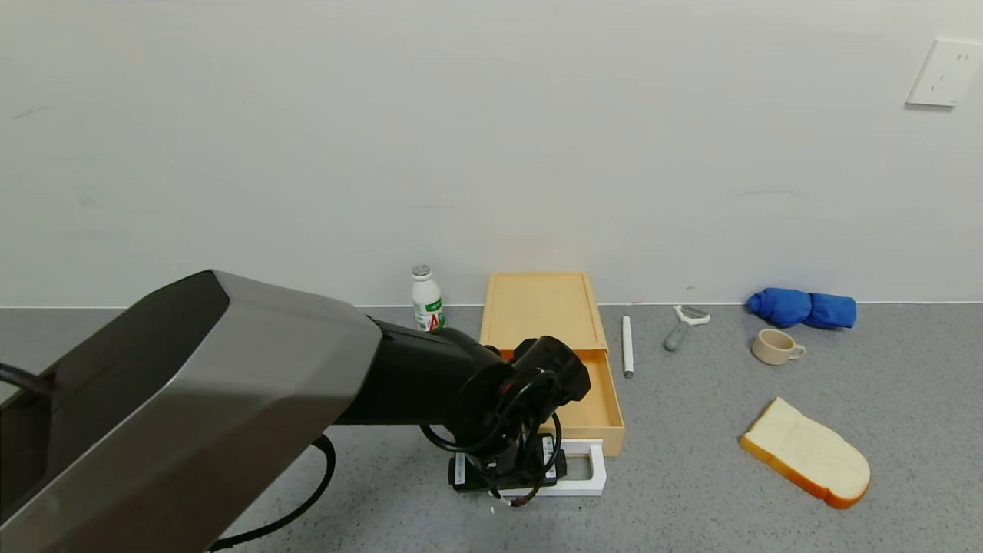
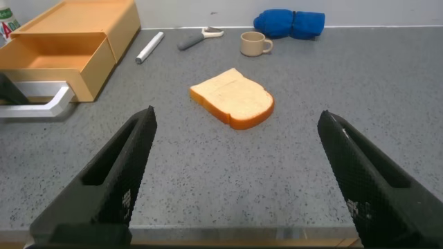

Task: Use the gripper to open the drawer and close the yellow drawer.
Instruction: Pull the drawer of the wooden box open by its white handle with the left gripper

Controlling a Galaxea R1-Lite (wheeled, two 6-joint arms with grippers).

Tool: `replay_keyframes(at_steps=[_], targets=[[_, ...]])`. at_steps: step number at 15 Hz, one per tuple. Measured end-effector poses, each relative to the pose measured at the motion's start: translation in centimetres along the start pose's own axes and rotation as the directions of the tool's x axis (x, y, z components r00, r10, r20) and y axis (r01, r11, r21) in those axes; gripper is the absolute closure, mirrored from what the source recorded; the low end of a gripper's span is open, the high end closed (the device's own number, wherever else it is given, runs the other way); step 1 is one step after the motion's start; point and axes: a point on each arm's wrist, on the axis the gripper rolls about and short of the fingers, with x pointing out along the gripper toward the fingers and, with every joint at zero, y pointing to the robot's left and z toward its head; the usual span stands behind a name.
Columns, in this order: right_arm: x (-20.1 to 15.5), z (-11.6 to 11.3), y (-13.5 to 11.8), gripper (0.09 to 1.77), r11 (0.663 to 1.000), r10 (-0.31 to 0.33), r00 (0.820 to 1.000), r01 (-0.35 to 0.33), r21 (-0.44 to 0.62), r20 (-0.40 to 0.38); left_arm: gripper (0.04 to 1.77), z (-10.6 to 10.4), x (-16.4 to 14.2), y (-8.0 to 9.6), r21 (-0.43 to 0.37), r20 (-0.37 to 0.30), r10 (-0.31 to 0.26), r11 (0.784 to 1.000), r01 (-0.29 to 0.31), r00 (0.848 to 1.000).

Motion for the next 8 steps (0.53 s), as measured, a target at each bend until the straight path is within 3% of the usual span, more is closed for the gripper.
replay_keyframes(at_steps=[8], targets=[[0.0, 0.0, 0.0, 0.15, 1.0, 0.0, 1.0, 0.0, 0.0, 0.0, 0.09, -1.12, -0.37, 0.13, -0.034, -0.018, 0.012, 0.999, -0.012, 1.0]])
